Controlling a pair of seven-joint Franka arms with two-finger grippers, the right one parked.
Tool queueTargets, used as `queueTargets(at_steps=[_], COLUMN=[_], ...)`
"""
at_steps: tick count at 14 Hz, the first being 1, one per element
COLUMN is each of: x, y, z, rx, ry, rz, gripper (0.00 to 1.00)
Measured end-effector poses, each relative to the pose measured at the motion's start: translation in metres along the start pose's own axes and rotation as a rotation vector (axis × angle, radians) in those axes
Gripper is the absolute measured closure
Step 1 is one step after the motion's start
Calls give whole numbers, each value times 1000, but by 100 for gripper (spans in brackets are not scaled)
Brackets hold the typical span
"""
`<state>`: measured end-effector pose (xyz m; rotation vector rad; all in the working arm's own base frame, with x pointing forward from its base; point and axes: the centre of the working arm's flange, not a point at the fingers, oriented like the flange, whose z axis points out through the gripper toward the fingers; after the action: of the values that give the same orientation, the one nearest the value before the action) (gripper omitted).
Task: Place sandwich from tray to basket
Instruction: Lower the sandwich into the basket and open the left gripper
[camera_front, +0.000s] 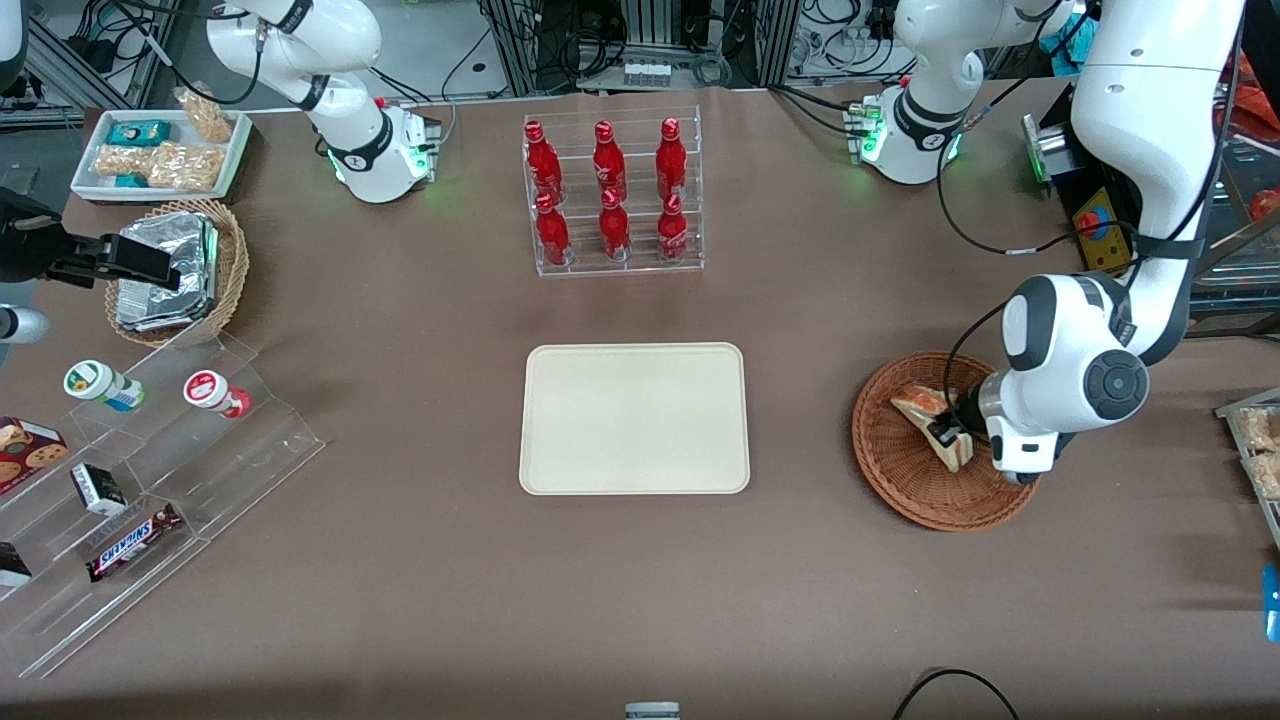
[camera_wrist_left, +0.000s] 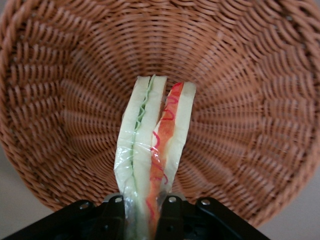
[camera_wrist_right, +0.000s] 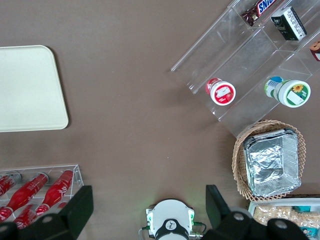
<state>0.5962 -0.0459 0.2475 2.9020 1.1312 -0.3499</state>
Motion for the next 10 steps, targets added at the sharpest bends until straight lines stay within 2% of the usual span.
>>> queueTargets(at_steps=[4, 5, 10], x=[8, 9, 10], y=[-12, -13, -14], z=[5, 5, 3], rx=[11, 10, 8], ry=[-5, -5, -4], rz=[-7, -10, -3], gripper=[81, 76, 26])
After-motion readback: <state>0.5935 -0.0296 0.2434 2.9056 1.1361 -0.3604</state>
